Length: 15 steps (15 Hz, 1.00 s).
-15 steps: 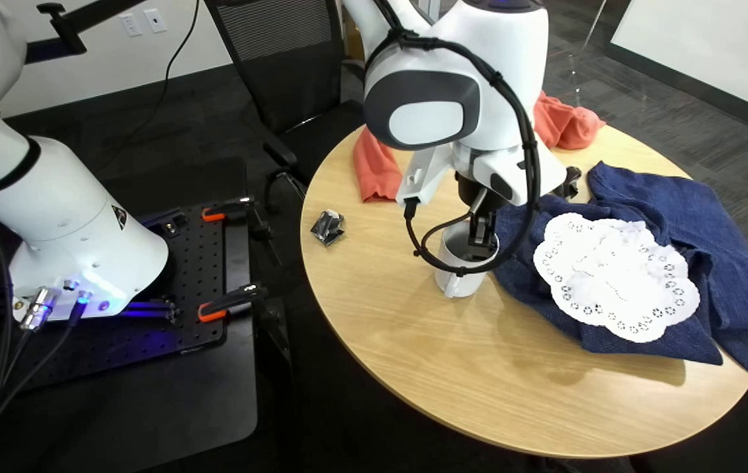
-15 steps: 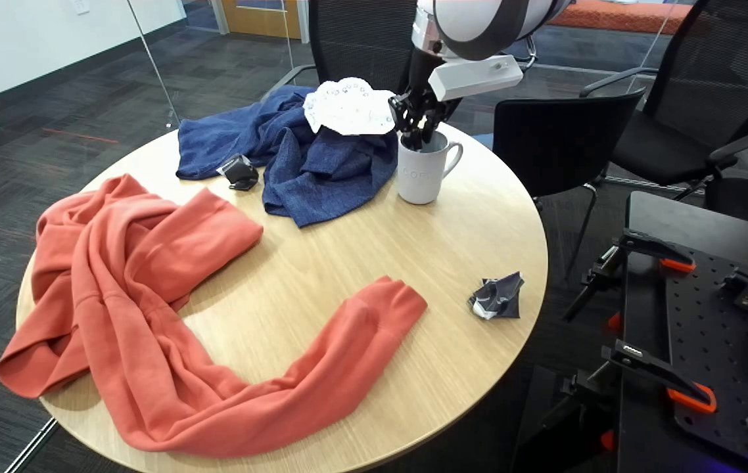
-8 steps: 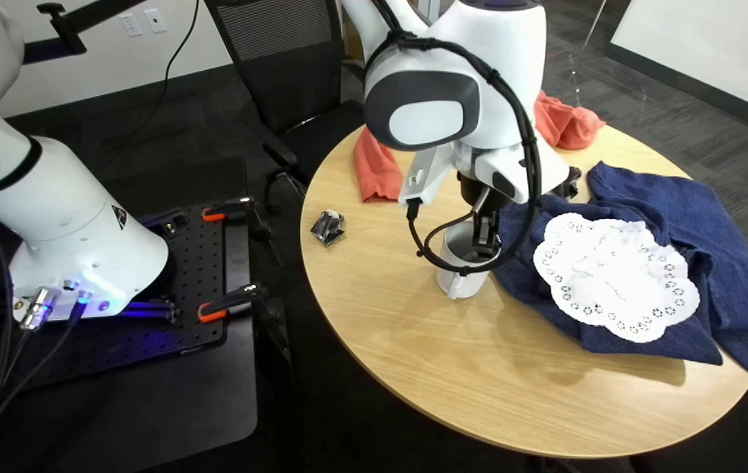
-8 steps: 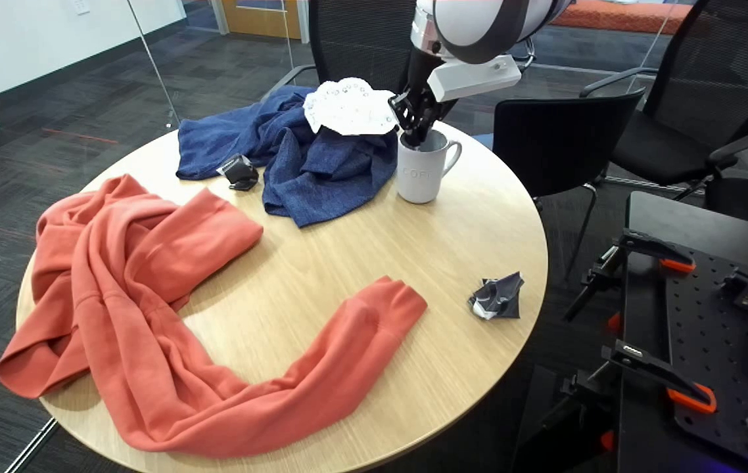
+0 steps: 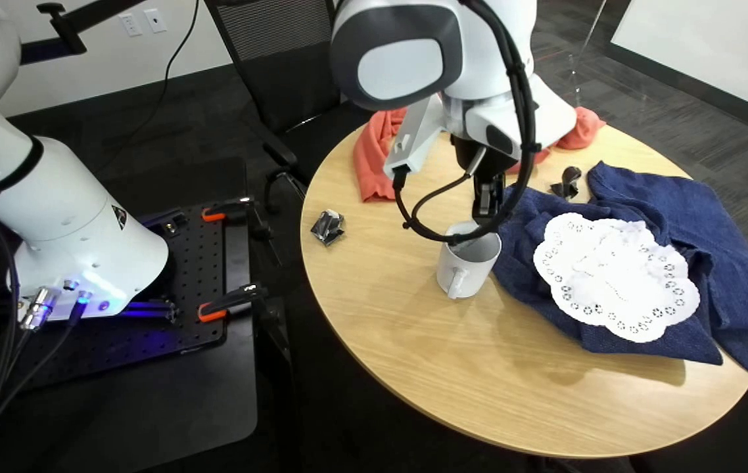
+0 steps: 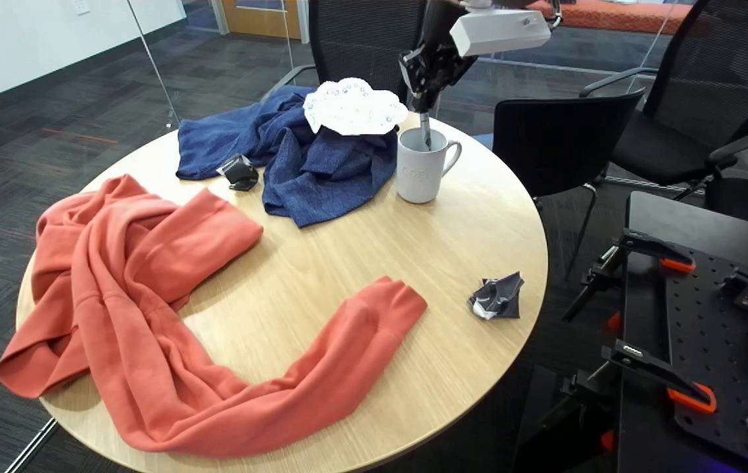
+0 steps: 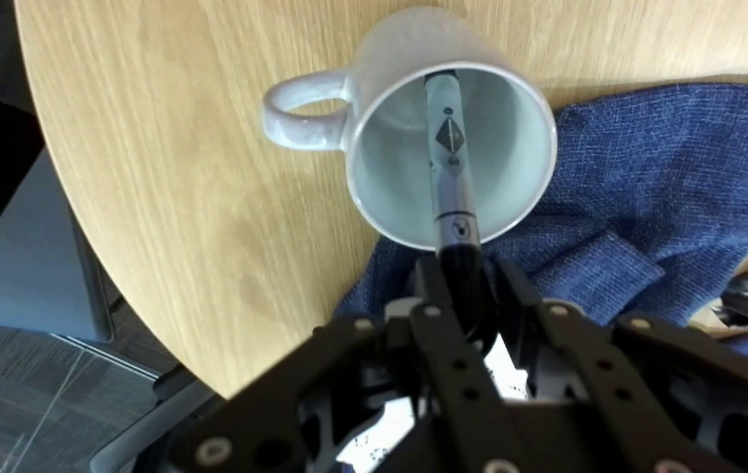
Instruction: Pick up the pen from the mug cup and put it on the table.
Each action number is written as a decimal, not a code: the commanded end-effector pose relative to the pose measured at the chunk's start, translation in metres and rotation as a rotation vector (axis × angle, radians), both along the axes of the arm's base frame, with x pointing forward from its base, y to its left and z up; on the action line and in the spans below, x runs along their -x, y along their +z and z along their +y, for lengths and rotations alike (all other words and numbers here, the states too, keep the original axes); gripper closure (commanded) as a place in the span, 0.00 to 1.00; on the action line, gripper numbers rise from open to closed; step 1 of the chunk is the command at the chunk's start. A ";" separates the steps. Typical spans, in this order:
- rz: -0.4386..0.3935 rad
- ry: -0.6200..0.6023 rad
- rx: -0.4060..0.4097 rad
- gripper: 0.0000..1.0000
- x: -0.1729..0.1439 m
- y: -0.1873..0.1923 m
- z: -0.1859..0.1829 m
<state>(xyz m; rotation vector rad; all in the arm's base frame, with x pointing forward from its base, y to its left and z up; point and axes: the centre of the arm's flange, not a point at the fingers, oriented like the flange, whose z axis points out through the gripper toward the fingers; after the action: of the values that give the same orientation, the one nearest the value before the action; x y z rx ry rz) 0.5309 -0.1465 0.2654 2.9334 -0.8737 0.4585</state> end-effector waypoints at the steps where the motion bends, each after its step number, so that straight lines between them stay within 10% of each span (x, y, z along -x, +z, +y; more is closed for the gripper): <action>1: -0.055 0.029 0.009 0.94 0.040 0.061 0.016; 8: -0.066 0.176 -0.003 0.94 0.062 0.109 0.061; 15: 0.058 0.245 -0.013 0.94 0.048 0.073 0.107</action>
<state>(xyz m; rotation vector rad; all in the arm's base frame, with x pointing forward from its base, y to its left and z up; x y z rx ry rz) 0.4790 -0.0462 0.3569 3.0612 -0.5291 0.4653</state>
